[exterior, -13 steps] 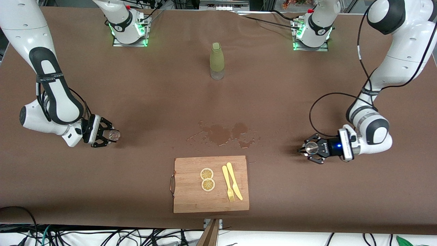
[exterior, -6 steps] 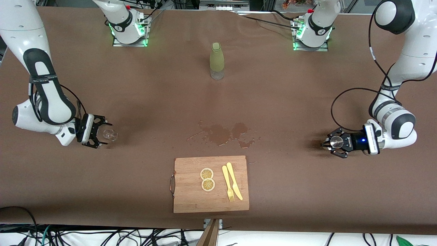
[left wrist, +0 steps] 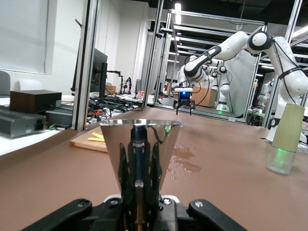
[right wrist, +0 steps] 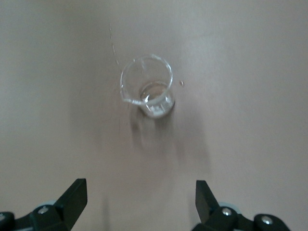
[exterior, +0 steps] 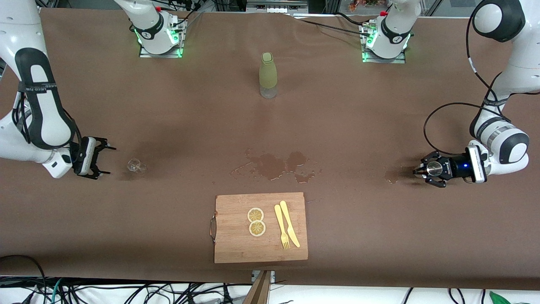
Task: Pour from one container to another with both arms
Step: 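Open the right gripper off the beaker while the left gripper releases the jigger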
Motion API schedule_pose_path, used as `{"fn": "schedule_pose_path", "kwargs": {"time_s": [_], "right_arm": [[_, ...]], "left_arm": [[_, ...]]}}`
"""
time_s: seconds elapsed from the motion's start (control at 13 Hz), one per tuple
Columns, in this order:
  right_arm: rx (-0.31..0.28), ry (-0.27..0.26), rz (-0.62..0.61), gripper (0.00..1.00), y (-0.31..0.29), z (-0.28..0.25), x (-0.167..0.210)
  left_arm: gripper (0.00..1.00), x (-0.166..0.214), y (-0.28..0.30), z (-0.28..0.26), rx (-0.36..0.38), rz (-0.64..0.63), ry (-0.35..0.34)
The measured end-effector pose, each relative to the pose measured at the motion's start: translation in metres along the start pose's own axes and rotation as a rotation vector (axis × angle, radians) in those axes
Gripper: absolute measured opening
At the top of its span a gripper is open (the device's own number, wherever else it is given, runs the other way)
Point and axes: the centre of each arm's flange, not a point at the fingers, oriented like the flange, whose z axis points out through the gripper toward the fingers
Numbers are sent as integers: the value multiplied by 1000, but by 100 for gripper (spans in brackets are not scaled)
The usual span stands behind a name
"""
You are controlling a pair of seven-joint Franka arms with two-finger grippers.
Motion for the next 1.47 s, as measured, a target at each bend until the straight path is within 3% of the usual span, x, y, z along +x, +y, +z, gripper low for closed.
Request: {"fn": "schedule_pose_path", "kwargs": {"time_s": [0.23, 0.54, 0.77, 1.16, 1.47], "right_arm": [[15, -155, 134, 100, -13, -49, 38], [11, -284, 346, 100, -40, -89, 102], [-48, -371, 475, 100, -61, -102, 165], [-136, -429, 714, 100, -103, -102, 264], [-196, -429, 932, 100, -125, -105, 313]], "left_arm": [[8, -22, 9, -22, 19, 16, -1], [8, -43, 17, -41, 46, 39, -7], [8, -61, 23, -46, 53, 63, -10], [8, -75, 29, -42, 14, 113, -30], [8, -76, 29, -42, -5, 116, -47]]}}
